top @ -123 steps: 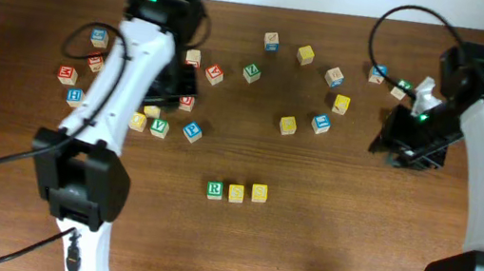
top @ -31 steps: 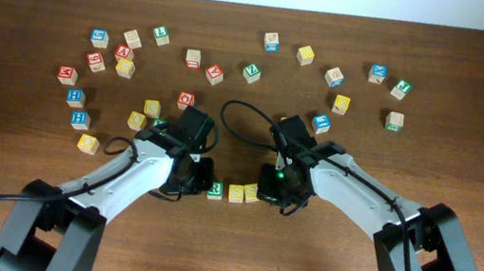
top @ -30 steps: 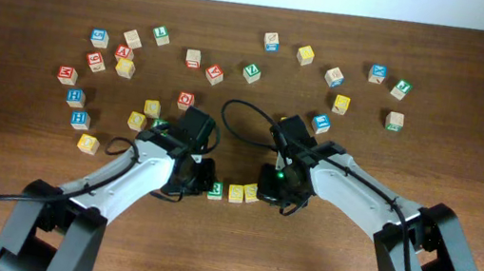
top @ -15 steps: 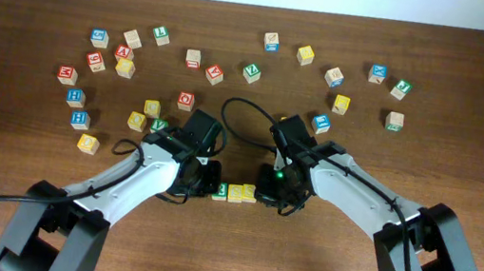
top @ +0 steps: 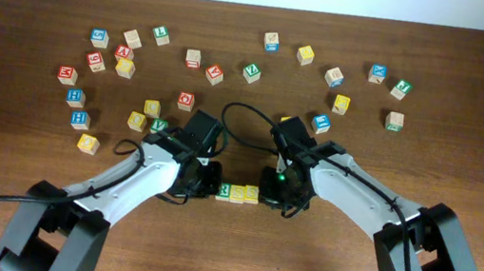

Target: Spell out RSS

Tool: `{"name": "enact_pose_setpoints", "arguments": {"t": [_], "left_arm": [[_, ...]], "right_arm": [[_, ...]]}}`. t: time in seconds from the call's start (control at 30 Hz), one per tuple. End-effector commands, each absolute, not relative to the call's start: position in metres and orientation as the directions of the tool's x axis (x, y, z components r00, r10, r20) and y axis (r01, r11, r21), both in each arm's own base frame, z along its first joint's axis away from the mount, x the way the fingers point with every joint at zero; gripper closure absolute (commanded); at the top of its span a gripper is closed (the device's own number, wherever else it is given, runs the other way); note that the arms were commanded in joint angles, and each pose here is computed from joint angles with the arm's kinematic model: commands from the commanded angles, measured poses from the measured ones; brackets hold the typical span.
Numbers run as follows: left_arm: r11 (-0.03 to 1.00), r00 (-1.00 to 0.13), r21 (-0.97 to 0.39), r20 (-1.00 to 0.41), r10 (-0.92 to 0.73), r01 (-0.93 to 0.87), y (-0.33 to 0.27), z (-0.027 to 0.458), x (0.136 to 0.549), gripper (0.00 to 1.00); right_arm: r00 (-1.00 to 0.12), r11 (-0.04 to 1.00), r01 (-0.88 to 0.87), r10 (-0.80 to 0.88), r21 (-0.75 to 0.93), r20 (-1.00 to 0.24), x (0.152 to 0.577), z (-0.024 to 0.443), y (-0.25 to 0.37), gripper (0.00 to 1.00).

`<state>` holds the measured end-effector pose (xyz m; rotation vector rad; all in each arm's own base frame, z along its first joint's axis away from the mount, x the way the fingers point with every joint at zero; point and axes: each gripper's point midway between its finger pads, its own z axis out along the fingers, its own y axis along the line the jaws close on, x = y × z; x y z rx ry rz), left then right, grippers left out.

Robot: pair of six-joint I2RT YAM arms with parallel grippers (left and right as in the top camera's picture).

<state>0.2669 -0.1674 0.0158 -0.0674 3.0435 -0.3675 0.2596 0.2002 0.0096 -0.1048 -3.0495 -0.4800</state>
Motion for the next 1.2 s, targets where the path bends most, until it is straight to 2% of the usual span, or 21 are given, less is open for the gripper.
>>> {"name": "enact_pose_setpoints", "arguments": {"t": [0.0,0.07,0.23,0.3,0.5,0.7,0.9,1.17], "left_arm": [[0.974,-0.992,-0.201,-0.043,-0.115,-0.104,-0.147,0.009,0.268,1.00],[0.973,-0.992,-0.201,-0.044,-0.121,-0.110,-0.145,0.009,0.269,1.00],[0.976,-0.991,-0.189,-0.049,-0.123,-0.112,-0.143,0.009,0.270,1.00],[0.976,-0.991,-0.185,-0.052,-0.124,-0.112,-0.142,0.008,0.270,1.00],[0.976,-0.991,-0.184,-0.051,-0.124,-0.113,-0.142,0.008,0.270,1.00],[0.971,-0.986,-0.184,-0.041,-0.161,-0.151,-0.140,0.008,0.270,1.00],[0.965,-0.978,-0.159,-0.003,-0.211,-0.207,-0.122,0.007,0.266,1.00],[0.965,-0.978,-0.159,-0.003,-0.210,-0.207,-0.122,0.007,0.266,1.00]], "right_arm": [[-0.996,0.958,0.091,0.090,0.270,0.016,0.275,0.007,0.183,0.96],[-1.000,0.932,-0.009,0.000,0.362,-0.026,0.283,0.013,0.199,0.96],[-0.995,0.897,-0.058,-0.015,0.439,-0.100,0.311,0.049,0.223,0.96],[-0.996,0.889,-0.060,-0.021,0.454,-0.090,0.309,0.051,0.226,0.96],[-0.991,0.893,-0.127,-0.092,0.431,-0.100,0.294,0.049,0.244,0.96],[-0.991,0.917,-0.122,-0.091,0.380,-0.099,0.285,0.042,0.249,0.96],[-0.992,0.919,-0.119,-0.093,0.376,-0.087,0.291,0.020,0.253,0.96],[-0.993,0.918,-0.113,-0.092,0.379,-0.075,0.291,0.019,0.253,0.96]]}}
